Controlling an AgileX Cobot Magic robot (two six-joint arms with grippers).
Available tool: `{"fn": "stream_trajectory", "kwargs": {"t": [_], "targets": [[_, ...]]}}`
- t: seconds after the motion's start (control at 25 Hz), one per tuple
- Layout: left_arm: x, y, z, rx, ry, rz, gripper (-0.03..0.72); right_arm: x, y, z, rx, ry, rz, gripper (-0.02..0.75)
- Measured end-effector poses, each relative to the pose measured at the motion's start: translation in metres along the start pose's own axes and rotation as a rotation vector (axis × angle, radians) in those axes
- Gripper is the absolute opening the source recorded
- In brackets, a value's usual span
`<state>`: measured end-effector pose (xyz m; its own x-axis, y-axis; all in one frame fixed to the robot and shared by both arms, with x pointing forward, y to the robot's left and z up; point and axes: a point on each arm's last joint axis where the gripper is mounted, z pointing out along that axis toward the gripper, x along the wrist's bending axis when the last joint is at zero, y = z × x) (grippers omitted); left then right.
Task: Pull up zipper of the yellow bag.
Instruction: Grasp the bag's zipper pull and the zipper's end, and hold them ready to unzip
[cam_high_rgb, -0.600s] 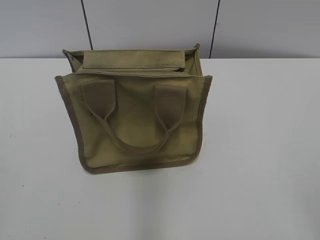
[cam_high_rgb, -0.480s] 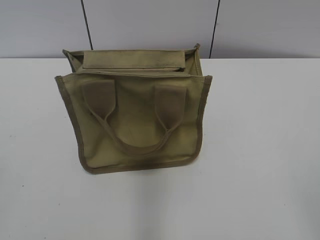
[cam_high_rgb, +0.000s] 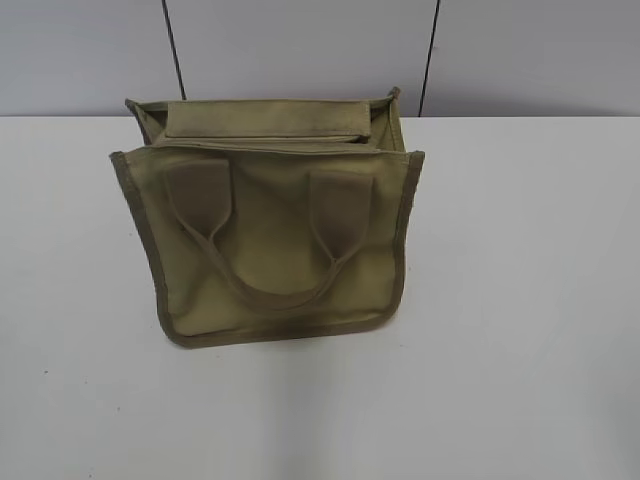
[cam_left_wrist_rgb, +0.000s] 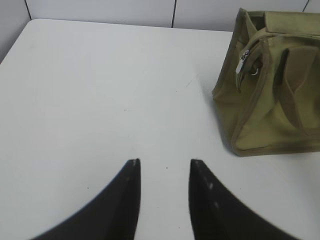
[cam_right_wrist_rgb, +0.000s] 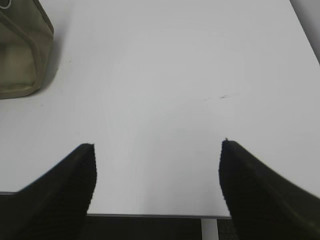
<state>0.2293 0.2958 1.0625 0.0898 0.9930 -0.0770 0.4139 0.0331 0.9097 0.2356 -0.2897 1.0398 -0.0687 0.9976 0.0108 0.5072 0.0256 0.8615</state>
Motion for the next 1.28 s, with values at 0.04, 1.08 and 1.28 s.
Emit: {"fn": "stream_trajectory", "kwargs": {"t": [0.04,1.08,1.28], "targets": [[0.000,0.000,0.000,0.000,0.000,0.000,0.246,0.000,0.000,0.000,0.000,0.000,0.000,0.584],[0.005,0.064,0.050,-0.482,0.030,0.033,0.453,0.000,0.000,0.000,0.000,0.000,0.000,0.584],[0.012,0.051,0.107,-0.554,0.054,0.026,0.454,0.000,0.000,0.000,0.000,0.000,0.000,0.584]]}}
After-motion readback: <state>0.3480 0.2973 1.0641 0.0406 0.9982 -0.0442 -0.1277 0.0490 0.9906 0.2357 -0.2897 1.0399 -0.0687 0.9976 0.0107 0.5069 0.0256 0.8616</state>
